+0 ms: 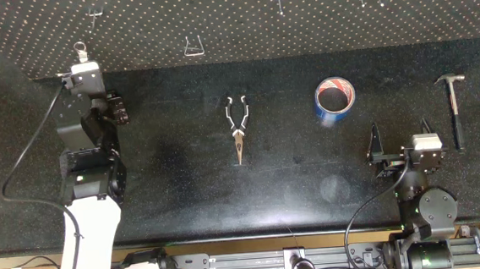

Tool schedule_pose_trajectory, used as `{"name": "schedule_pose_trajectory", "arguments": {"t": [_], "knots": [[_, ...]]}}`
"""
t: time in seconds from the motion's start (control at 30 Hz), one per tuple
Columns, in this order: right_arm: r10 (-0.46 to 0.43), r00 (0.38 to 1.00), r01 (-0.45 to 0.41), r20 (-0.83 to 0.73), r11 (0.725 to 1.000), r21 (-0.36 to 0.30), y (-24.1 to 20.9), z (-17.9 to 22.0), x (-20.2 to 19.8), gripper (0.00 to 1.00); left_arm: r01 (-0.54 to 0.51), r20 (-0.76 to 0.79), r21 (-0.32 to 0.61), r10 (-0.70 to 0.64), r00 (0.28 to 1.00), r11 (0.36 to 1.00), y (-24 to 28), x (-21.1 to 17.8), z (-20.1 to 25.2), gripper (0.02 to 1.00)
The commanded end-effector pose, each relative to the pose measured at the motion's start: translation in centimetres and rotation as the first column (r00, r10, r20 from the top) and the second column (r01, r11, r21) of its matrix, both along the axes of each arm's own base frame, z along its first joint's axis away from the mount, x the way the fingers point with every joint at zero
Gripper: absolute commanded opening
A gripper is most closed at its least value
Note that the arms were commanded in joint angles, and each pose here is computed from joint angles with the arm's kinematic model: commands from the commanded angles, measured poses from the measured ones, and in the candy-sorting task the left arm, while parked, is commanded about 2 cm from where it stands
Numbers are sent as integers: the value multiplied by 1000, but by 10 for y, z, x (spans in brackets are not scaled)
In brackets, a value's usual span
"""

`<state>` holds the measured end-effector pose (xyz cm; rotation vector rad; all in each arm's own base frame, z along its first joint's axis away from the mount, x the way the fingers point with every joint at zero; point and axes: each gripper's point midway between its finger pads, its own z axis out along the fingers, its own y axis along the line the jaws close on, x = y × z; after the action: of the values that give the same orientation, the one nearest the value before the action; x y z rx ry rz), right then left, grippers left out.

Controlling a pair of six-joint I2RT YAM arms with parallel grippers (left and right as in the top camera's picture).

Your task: Place Tools Onto Pegboard

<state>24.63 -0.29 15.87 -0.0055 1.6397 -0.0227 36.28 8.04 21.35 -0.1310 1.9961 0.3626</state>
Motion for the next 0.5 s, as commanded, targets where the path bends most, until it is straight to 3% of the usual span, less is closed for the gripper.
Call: {"name": "schedule_pose_trajectory", "arguments": {"t": [0.03,0.5], "knots": [[-12,1000,12,-2,1000,-7,-3,-2,0,932,-24,37,-2,24,999,1000,2,-2,11,29],[-12,1000,12,-2,1000,-7,-3,-2,0,932,24,30,-23,-24,999,999,-5,12,0,27]]}}
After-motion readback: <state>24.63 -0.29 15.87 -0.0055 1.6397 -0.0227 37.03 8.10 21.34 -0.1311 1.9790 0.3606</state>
